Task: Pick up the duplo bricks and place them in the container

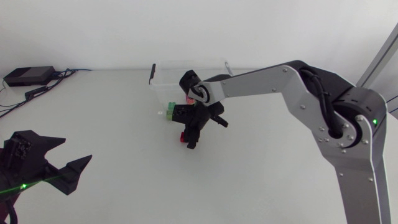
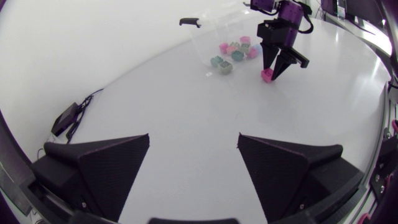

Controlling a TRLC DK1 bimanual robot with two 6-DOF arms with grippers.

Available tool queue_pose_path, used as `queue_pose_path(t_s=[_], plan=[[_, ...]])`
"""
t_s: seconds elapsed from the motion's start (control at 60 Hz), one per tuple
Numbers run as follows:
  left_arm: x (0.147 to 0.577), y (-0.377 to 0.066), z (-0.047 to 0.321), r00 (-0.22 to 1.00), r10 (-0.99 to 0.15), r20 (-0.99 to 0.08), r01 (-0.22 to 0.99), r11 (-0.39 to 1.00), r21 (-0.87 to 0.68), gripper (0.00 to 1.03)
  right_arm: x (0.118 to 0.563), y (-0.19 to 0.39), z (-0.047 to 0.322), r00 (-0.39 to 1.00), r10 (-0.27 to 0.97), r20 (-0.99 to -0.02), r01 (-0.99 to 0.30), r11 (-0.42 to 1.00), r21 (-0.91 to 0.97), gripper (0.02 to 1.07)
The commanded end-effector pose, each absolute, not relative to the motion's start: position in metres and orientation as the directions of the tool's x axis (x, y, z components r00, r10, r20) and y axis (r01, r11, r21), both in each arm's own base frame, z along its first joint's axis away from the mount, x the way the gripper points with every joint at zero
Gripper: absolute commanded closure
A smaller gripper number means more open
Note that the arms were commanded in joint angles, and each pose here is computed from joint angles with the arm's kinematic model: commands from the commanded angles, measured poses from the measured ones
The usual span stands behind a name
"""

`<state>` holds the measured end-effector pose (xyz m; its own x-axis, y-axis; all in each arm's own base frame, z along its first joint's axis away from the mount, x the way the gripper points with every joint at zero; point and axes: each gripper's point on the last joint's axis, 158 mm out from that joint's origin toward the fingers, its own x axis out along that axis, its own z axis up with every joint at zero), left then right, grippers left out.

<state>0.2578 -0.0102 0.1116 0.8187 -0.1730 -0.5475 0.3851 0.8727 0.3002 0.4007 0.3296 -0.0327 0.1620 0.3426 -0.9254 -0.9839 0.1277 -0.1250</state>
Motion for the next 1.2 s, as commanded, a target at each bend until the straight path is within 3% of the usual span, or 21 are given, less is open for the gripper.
queue_pose_path(t_s=[0.0, 0.2, 0.383, 0.65, 0.917, 1.183], plan=[[0.255, -0.01, 0.106, 0.825, -0.171, -0.539, 0.364, 0.89, 0.274, 0.04, 0.383, 0.321, -0.036, 0.139, 0.318, -0.938, -0.986, 0.127, -0.103, 0.85], [0.255, -0.001, 0.128, 0.893, -0.127, -0.432, 0.264, 0.925, 0.274, 0.04, 0.367, 0.305, 0.012, 0.196, 0.353, -0.915, -0.976, 0.161, -0.147, 0.85], [0.257, 0.001, 0.129, 0.908, -0.116, -0.403, 0.239, 0.932, 0.271, 0.04, 0.358, 0.292, 0.06, 0.269, 0.389, -0.881, -0.959, 0.195, -0.207, 0.85], [0.256, 0.007, 0.143, 0.952, -0.078, -0.296, 0.157, 0.954, 0.255, 0.04, 0.369, 0.284, 0.126, 0.42, 0.456, -0.784, -0.9, 0.322, -0.295, 0.85], [0.257, 0.015, 0.15, 0.977, -0.044, -0.21, 0.085, 0.978, 0.19, 0.04, 0.414, 0.274, 0.185, 0.607, 0.48, -0.633, -0.782, 0.502, -0.369, 0.85], [0.251, 0.02, 0.165, 0.992, -0.001, -0.129, 0.021, 0.988, 0.155, 0.05, 0.477, 0.254, 0.206, 0.721, 0.438, -0.537, -0.669, 0.643, -0.374, 0.85]])
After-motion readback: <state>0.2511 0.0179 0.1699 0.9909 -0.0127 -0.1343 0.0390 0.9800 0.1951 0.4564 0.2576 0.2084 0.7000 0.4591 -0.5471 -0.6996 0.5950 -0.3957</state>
